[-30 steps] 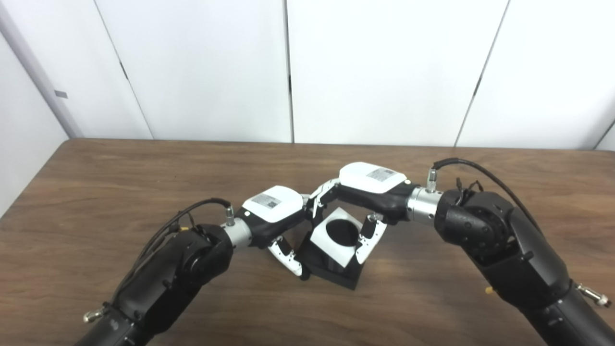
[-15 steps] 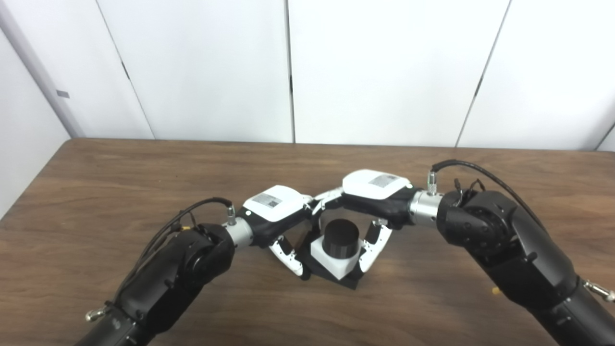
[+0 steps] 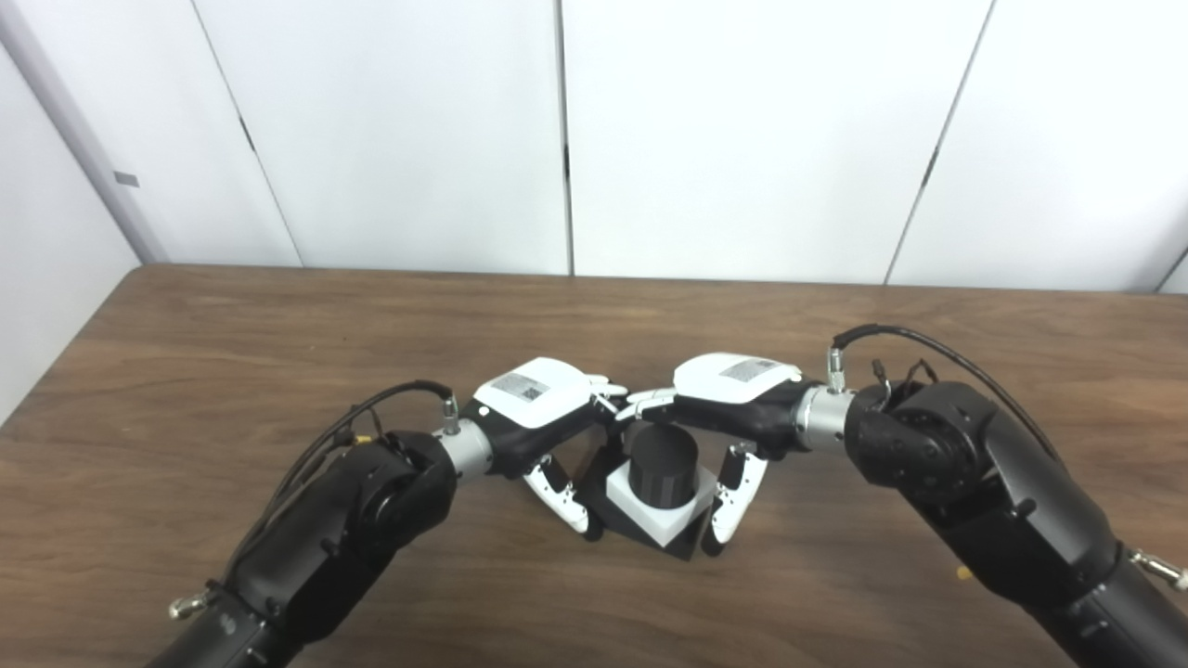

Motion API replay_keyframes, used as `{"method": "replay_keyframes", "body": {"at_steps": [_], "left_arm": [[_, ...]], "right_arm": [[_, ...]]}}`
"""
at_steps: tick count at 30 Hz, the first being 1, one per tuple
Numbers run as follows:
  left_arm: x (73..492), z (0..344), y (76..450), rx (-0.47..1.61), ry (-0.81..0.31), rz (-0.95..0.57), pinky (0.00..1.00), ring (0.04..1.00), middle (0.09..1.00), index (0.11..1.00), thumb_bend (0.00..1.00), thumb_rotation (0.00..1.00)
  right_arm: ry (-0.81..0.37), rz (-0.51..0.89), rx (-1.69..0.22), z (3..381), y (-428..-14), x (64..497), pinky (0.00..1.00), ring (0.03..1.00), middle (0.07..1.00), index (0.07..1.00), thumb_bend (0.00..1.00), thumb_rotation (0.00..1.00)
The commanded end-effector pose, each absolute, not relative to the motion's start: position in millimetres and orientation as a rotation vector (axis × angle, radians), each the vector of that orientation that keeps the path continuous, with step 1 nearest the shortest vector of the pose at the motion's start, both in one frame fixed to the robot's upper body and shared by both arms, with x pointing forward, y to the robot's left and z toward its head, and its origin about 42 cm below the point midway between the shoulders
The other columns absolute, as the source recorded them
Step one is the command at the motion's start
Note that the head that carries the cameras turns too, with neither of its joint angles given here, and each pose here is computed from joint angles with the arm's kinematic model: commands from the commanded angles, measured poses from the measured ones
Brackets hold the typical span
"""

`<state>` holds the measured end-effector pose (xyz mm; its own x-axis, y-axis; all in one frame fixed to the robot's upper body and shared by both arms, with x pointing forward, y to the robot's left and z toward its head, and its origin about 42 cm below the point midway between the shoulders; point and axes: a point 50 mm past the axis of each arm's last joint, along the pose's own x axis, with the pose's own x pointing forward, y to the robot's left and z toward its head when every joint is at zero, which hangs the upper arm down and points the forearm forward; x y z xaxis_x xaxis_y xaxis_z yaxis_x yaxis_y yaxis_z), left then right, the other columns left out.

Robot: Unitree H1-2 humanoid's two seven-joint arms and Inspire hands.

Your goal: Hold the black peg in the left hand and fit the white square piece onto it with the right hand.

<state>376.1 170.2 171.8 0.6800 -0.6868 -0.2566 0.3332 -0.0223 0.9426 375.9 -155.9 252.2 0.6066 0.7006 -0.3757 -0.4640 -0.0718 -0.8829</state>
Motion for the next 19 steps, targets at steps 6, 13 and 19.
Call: {"method": "replay_keyframes", "body": {"at_steps": [6,13,19], "left_arm": [[364.8,149.7,168.5,1.386,-0.261,-0.93,0.73,0.923,0.908,0.49,0.52,0.07],[365.3,144.1,169.6,1.375,-0.253,-0.927,0.74,0.923,0.906,0.489,0.52,0.07],[364.7,143.7,170.2,1.384,-0.251,-0.928,0.75,0.93,0.914,0.49,0.52,0.07]], "right_arm": [[-0.226,0.812,-1.299,278.8,-185.5,384.5,0.72,0.851,0.88,0.925,0.82,0.08],[-0.216,0.632,-1.205,281.2,-218.6,386.8,0.65,0.82,0.873,0.912,0.8,0.05],[-0.185,0.531,-1.138,273.5,-239.3,383.4,0.64,0.815,0.878,0.905,0.8,0.04]]}}
